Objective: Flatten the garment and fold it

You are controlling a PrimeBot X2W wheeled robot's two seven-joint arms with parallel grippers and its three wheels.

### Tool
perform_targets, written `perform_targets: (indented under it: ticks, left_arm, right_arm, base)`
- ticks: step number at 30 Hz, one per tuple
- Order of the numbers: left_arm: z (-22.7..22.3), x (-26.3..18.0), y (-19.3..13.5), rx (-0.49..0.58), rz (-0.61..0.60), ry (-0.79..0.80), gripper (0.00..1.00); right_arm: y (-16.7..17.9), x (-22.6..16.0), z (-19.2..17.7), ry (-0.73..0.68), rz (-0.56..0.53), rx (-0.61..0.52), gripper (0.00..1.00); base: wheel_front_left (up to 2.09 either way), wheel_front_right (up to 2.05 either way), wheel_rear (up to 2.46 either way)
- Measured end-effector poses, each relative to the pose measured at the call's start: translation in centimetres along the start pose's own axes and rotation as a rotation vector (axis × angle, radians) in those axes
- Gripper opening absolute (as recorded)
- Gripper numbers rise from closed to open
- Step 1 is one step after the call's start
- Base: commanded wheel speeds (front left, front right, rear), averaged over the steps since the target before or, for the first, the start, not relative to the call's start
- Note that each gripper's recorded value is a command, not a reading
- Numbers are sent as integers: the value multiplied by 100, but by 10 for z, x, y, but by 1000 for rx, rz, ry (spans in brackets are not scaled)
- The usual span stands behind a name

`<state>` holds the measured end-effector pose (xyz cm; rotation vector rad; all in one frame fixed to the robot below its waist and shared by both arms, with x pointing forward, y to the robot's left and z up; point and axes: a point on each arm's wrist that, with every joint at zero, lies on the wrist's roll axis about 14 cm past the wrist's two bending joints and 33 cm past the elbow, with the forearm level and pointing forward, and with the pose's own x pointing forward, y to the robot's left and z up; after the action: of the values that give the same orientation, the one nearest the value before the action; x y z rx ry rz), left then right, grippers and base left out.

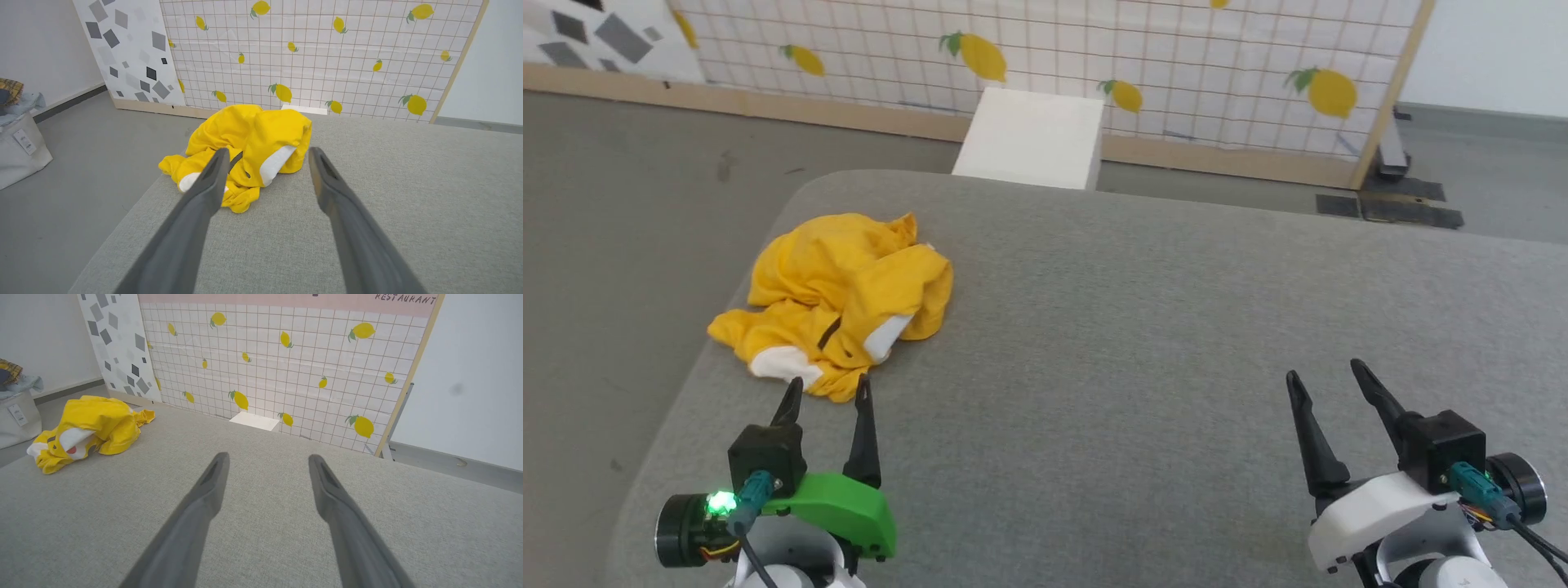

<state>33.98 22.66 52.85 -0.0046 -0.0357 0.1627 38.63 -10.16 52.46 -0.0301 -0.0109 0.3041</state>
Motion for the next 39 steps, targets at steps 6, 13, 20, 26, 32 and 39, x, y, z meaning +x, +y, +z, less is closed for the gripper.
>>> perform_targets:
  ticks: [6,13,20,26,32,39]
  left_arm:
    - [2,-11,23,2,66,-15,100]
    - [3,-20,39,-6,121,-23,100]
    - [3,-29,52,-23,165,-31,100]
    - [1,-36,63,-27,202,-31,100]
    - [-2,-45,76,-28,244,-32,100]
    - [-3,-53,85,-36,280,-38,100]
  right_arm:
    - [20,10,1,-6,63,7,100]
    - [35,18,0,-6,110,8,100]
    - [48,24,1,-12,150,15,100]
    - [58,29,0,-11,180,18,100]
    - [70,33,1,-17,217,21,100]
    - [81,37,1,-20,246,29,100]
  base:
    - [0,0,0]
    - [0,0,0]
    - [0,0,0]
    - [0,0,0]
    - [0,0,0]
    - [0,0,0]
